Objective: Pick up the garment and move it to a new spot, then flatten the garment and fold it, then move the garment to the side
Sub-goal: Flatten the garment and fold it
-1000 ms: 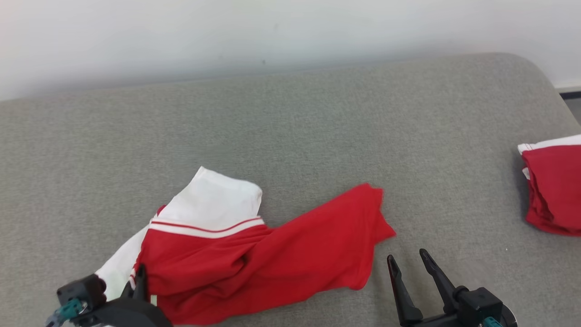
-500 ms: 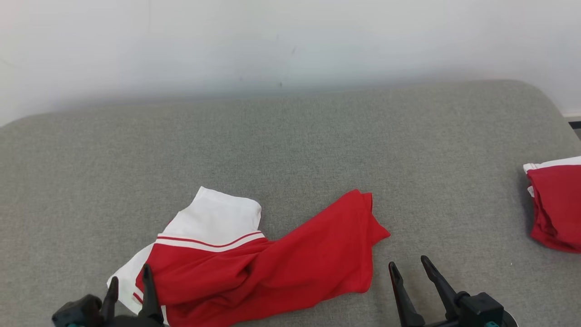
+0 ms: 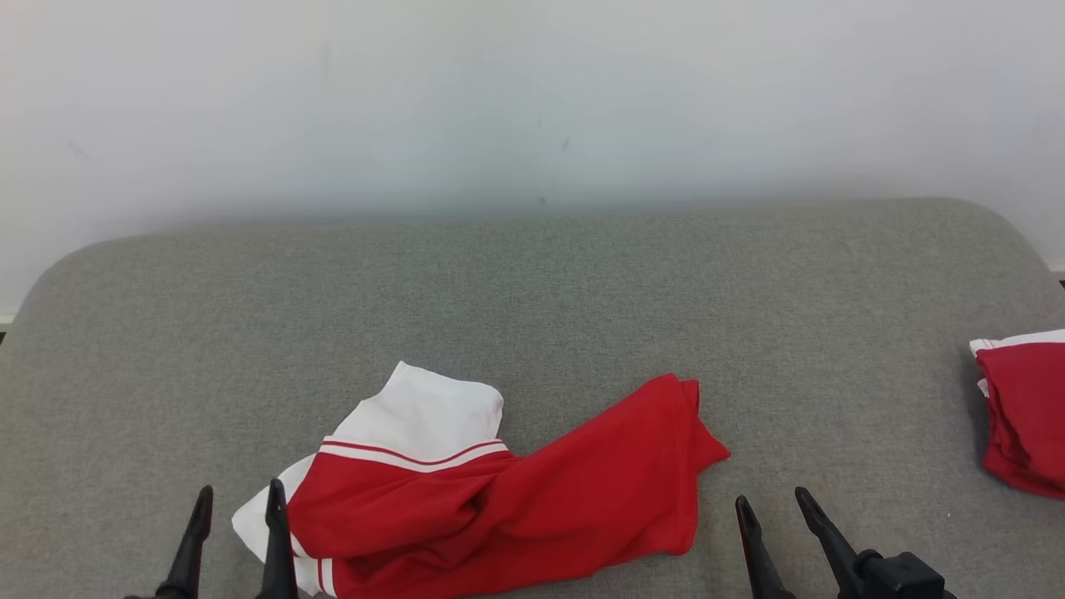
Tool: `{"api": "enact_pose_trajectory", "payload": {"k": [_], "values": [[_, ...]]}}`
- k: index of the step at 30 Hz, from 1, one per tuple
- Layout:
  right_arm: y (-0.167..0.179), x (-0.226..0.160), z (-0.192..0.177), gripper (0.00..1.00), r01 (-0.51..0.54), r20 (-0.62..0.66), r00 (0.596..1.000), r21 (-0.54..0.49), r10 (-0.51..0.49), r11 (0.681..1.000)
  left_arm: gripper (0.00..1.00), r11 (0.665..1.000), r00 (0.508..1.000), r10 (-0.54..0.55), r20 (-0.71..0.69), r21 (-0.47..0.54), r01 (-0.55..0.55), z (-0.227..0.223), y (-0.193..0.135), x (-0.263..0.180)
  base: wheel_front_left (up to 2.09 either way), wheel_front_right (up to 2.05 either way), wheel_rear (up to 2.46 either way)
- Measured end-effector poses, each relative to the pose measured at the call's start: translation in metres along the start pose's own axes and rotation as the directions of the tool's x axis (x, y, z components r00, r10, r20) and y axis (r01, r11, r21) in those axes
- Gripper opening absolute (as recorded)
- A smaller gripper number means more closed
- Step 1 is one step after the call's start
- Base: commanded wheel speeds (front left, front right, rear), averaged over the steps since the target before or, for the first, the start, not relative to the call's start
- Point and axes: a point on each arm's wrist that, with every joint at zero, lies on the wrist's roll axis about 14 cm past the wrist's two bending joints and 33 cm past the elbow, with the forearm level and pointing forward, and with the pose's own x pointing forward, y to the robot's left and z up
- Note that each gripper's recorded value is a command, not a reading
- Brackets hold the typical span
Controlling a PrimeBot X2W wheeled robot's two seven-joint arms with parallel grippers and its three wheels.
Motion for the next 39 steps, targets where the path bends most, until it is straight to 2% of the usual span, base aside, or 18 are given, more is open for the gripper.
{"api": "enact_pose_trajectory", "payload": {"k": [4, 16, 21, 24, 29, 33, 39], "values": [[0.002, 0.0, 0.003, 1.0, -0.006, 0.008, 1.0, -0.003, 0.006, 1.0, 1.0, 0.999, 1.0, -0.018, -0.01, 0.037, 0.018, -0.004, -0.002, -0.018, 0.0, 0.0, 0.0], [0.015, 0.013, 0.015, 1.0, -0.063, -0.001, 0.998, 0.011, 0.063, 0.998, 1.0, 0.999, 0.998, 0.027, -0.055, 0.03, -0.026, -0.018, 0.011, -0.043, 0.0, 0.0, 0.0], [0.017, 0.039, 0.013, 1.0, -0.098, -0.134, 0.986, 0.019, 0.099, 0.995, 1.0, 0.999, 0.998, 0.032, -0.061, 0.026, -0.031, -0.021, 0.012, -0.043, 0.0, 0.0, 0.0], [0.016, 0.056, 0.006, 1.0, -0.098, -0.254, 0.961, 0.039, 0.105, 0.994, 1.0, 0.999, 0.997, 0.039, -0.06, 0.022, -0.038, -0.021, 0.013, -0.041, 0.0, 0.0, 0.0], [0.005, 0.075, -0.013, 1.0, -0.046, -0.455, 0.887, 0.084, 0.079, 0.995, 1.0, 0.999, 0.997, 0.052, -0.065, 0.016, -0.051, -0.022, 0.015, -0.042, 0.0, 0.0, 0.0], [0.008, 0.101, -0.008, 1.0, -0.046, -0.504, 0.86, 0.073, 0.077, 0.996, 1.0, 0.997, 0.995, 0.076, -0.071, 0.013, -0.075, -0.024, 0.021, -0.043, 0.0, 0.0, 0.0], [0.006, 0.118, -0.022, 1.0, -0.028, -0.575, 0.816, 0.065, 0.06, 0.998, 1.0, 0.995, 0.992, 0.099, -0.083, 0.01, -0.098, -0.027, 0.025, -0.045, 0.0, 0.0, 0.0]]}}
